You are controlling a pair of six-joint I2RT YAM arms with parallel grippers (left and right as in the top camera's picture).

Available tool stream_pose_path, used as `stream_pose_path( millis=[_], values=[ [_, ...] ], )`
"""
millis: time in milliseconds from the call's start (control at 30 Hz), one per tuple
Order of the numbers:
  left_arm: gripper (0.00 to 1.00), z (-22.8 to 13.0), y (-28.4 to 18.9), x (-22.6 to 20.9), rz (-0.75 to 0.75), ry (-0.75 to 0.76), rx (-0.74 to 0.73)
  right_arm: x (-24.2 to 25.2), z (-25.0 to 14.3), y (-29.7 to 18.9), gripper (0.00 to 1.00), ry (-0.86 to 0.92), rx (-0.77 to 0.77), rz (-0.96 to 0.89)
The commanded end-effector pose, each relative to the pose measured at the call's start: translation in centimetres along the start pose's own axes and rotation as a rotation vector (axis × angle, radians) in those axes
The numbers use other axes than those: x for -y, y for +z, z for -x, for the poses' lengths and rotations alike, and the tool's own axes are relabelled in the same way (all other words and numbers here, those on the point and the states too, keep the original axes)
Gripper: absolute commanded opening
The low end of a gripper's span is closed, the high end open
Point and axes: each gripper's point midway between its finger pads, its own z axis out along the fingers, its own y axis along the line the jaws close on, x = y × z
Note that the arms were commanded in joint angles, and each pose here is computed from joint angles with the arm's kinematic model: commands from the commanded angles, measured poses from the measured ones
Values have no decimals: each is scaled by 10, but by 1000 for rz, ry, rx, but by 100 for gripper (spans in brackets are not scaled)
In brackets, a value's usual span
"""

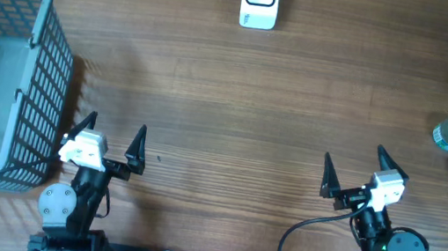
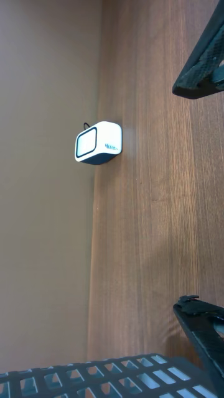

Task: Scan the item barcode

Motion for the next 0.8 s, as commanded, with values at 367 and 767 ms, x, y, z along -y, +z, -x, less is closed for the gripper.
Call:
stream_pose_path(
  millis=[367, 767],
  values=[
    [100, -1, 0, 0, 1, -13, 1, 11, 3, -2, 100, 13, 16, -54],
    [100, -1, 0, 0, 1, -13, 1, 11, 3, -2, 100, 13, 14, -54]
  ],
)
